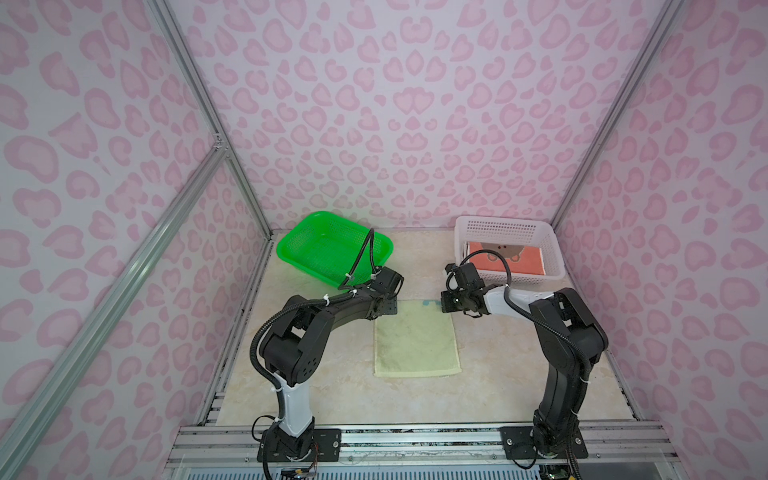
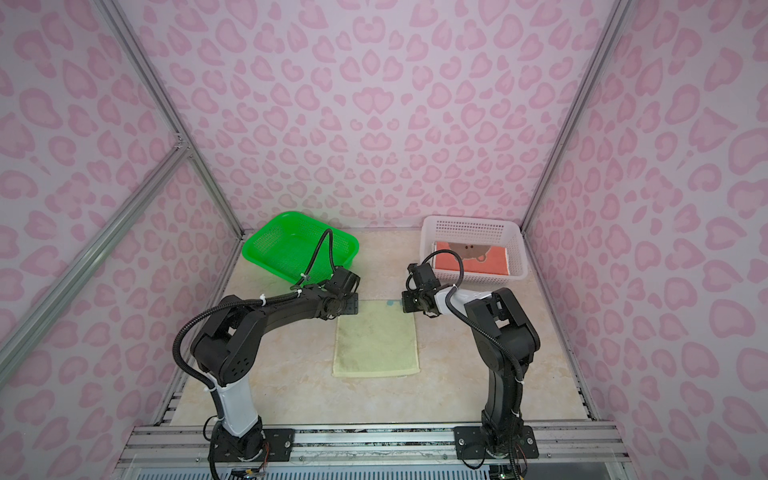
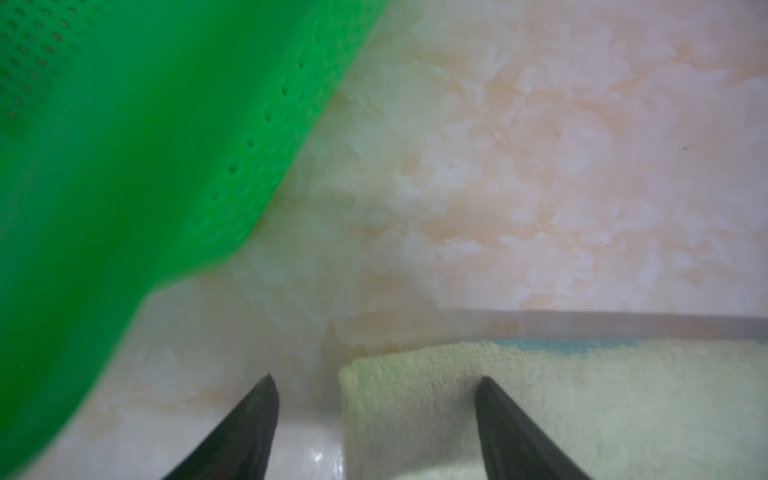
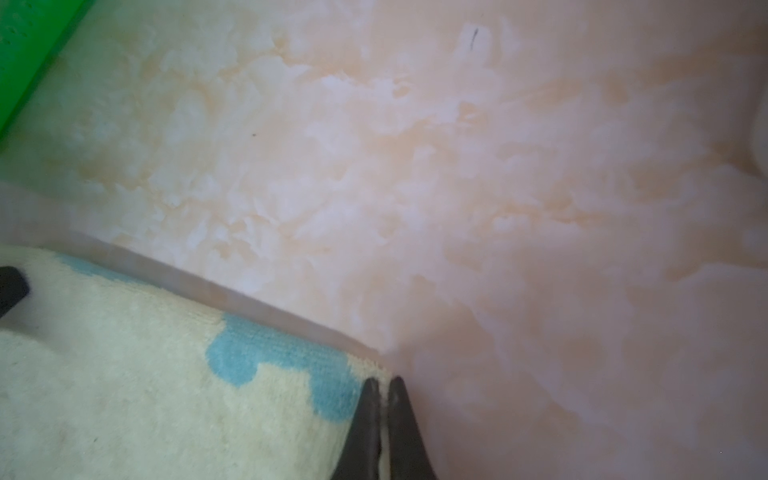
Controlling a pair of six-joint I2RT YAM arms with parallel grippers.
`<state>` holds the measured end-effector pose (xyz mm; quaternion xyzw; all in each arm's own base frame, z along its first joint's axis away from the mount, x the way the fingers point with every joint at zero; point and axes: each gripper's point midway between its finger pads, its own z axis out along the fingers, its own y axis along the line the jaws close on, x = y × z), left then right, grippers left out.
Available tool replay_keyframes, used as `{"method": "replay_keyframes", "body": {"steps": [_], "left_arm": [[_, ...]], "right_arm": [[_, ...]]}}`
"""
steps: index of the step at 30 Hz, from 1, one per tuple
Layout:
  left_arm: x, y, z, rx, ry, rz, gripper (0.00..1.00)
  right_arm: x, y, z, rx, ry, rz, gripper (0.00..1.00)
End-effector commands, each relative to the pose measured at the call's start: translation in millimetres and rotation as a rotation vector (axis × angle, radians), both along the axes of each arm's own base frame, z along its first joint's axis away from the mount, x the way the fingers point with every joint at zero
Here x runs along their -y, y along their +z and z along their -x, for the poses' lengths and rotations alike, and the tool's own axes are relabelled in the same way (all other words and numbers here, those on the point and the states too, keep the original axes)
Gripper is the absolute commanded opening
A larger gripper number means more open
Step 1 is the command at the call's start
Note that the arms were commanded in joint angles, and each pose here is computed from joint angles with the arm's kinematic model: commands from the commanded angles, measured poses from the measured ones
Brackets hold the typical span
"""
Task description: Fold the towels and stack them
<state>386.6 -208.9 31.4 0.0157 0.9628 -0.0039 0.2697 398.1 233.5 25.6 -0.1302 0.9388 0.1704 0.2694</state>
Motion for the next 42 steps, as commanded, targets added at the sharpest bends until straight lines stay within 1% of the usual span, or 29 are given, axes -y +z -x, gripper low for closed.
{"method": "replay_keyframes", "body": {"steps": [1, 5, 8, 17, 20, 22, 27, 34, 39, 42], "left_arm": [[12, 1, -9, 0.025, -0.038, 0.036, 0.76], [18, 2, -14, 0.043, -0.051, 0.052, 0.75], [19, 0, -18, 0.034, -0.048, 0.041, 0.69], [25, -13, -22, 0.008, -0.053, 0.037, 0.38], [27, -19, -22, -0.001, -0.064, 0.036, 0.19], [28, -21, -23, -0.007, -0.07, 0.033, 0.03], [31, -12, -27, 0.022, -0.089, 0.039, 0.03], [29, 30, -36, 0.151, -0.096, 0.065, 0.03], [22, 61, -32, 0.253, -0.096, 0.095, 0.03], [16, 73, -23, 0.293, -0.098, 0.118, 0.03]], "right_arm": [[6, -8, 6, -0.023, -0.008, 0.018, 0.03], [11, -9, 11, -0.023, -0.018, 0.021, 0.02], [14, -8, 12, -0.021, -0.022, 0.016, 0.02], [16, -2, 13, -0.011, -0.017, 0.003, 0.02], [13, -2, 12, -0.01, -0.011, -0.009, 0.01], [13, -1, 11, -0.006, -0.01, -0.013, 0.0], [10, 2, 9, 0.012, 0.004, -0.031, 0.0], [6, 31, 0, 0.119, 0.039, -0.121, 0.0], [5, 54, 7, 0.178, 0.089, -0.139, 0.0], [6, 65, 16, 0.198, 0.117, -0.145, 0.0]]}}
